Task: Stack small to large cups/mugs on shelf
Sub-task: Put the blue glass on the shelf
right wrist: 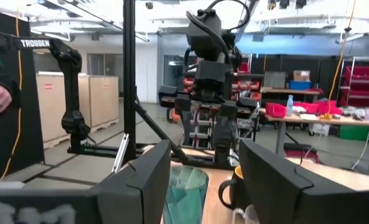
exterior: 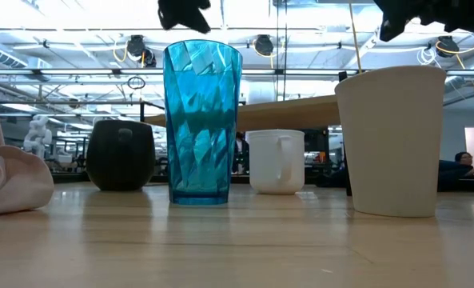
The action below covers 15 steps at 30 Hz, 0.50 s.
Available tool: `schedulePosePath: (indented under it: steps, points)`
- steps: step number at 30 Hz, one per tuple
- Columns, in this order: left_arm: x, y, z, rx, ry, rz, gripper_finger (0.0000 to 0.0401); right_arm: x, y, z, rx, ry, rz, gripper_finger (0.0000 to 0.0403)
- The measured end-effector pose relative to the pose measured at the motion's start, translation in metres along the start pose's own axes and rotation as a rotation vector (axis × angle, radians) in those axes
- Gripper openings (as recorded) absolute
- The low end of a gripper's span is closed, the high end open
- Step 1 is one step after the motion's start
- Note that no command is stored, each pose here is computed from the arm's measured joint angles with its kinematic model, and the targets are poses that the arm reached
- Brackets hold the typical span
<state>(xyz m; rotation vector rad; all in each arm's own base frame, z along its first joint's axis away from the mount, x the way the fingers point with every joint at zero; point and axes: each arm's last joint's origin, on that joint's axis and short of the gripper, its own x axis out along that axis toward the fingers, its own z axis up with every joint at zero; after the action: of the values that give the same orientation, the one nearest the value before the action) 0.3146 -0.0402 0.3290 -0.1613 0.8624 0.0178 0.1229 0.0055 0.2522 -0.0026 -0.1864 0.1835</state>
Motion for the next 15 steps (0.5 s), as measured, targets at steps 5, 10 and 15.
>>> schedulePosePath:
  steps: [5,10,15]
  points:
    - [0.011,0.012,-0.005,-0.045,0.090,0.038,0.0218,0.000,0.000,-0.002,0.005,0.024,0.001,0.0183]
    - [0.022,0.017,-0.006,-0.099,0.143,0.008,0.0218,0.000,0.000,-0.003,0.005,0.027,0.003,0.0183]
    - [0.035,0.018,-0.008,-0.106,0.183,-0.009,0.0218,0.000,0.000,-0.004,0.007,0.040,0.003,0.0183]
